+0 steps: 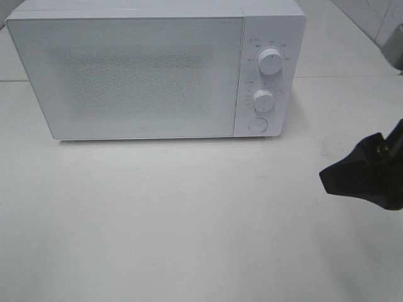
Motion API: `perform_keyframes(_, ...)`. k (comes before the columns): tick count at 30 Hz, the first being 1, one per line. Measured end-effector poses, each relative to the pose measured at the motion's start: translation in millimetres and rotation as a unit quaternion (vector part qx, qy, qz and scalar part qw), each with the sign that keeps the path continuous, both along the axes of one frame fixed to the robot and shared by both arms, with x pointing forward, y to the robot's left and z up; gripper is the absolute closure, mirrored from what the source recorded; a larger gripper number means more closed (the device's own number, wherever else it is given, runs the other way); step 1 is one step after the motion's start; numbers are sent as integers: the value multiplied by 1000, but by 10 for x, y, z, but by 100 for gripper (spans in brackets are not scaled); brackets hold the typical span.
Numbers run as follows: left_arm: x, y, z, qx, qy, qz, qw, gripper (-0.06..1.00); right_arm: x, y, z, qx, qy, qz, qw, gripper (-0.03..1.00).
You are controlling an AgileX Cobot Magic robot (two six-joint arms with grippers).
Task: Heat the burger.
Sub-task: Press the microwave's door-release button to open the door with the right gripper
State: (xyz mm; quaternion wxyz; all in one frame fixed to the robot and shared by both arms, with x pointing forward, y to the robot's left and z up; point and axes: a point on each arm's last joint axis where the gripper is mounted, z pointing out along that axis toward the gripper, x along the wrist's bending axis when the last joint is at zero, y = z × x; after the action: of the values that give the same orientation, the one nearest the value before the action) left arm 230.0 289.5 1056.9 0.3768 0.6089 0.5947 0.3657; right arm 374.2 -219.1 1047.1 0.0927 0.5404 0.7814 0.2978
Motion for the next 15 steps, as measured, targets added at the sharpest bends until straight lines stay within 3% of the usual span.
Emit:
perform_keyframes(5,0,0,0,0,0,0,1000,-4,-224,-109,123,2,-16,8,1000,20)
perform_keyframes(15,0,0,0,0,0,0,1000,-4,-814,-439,355,15,-112,15,993,20)
